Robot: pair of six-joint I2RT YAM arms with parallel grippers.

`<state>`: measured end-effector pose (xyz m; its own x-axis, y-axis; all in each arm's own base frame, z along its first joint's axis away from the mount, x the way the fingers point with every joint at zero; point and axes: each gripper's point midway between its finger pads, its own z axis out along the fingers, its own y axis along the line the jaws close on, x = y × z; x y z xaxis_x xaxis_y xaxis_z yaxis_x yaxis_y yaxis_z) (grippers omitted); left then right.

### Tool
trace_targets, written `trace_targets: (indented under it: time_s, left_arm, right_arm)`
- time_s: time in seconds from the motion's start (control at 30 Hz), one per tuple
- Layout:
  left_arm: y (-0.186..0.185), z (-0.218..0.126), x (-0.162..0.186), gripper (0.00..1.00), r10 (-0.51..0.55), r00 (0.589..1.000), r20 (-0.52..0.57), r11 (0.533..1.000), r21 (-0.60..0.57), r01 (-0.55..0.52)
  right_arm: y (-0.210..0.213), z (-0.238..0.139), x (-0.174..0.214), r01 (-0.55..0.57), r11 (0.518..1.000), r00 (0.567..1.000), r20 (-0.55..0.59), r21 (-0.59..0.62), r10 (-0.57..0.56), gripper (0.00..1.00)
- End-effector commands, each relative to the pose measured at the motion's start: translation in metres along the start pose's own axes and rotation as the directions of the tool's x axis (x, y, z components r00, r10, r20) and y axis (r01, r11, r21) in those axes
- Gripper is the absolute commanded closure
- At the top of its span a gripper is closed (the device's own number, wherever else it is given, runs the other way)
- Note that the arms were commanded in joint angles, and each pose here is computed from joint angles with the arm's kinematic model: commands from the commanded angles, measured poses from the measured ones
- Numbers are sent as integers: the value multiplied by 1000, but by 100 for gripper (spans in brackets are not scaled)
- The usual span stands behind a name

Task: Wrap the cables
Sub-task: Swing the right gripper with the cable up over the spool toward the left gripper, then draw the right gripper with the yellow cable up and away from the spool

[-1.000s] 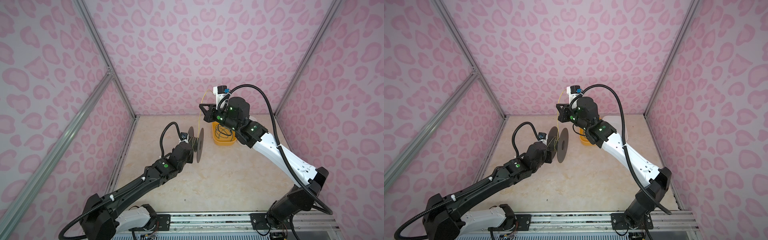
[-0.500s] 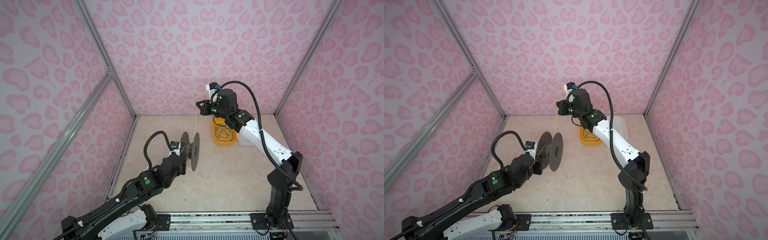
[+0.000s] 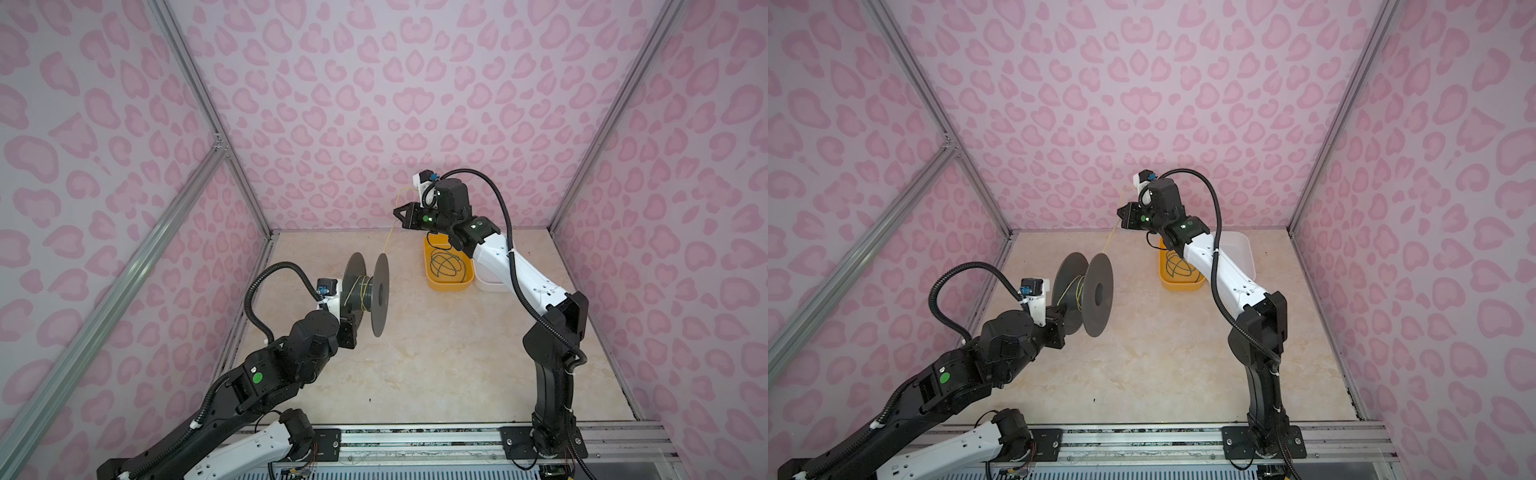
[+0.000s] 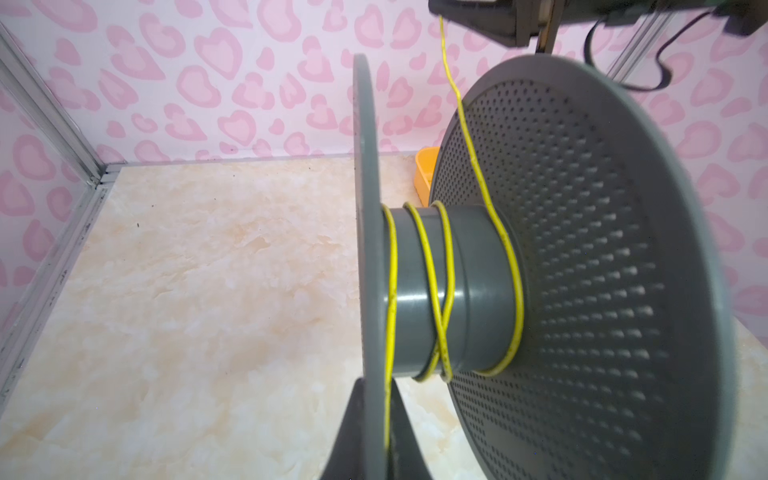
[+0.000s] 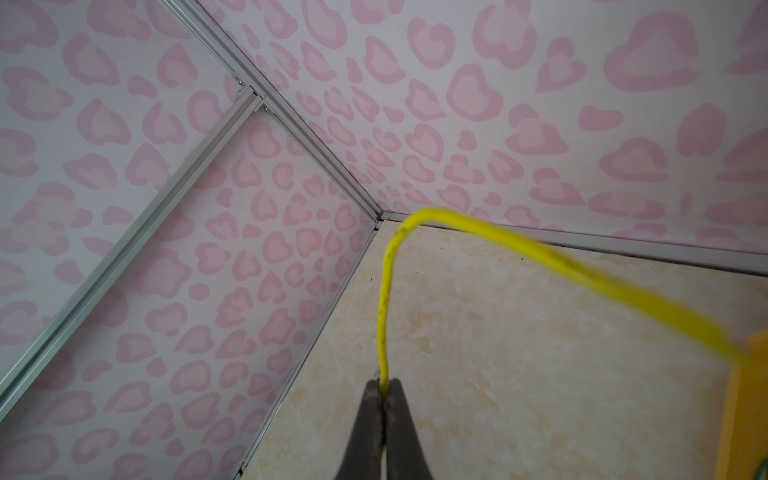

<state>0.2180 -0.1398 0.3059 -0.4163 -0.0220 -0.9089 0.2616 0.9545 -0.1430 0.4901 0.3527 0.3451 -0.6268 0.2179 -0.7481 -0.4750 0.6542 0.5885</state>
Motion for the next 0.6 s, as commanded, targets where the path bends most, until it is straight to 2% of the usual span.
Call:
trace_targets:
  time_s: [0.0,0.2,0.57]
  left_arm:
    - [0,-17,-5,96,57,998,-8,997,45,-57]
    - [3,-33,-20,96,58,998,24,997,57,-59]
    - [4,-26,1,96,51,998,-38,997,57,-49]
  right_arm:
    - [-32,-8,-52,-47,994,970,244,98,22,100]
    - [-45,-14,-48,-105,991,963,259,86,79,100]
    - [-72,-32,-70,-174,983,940,307,54,149,100]
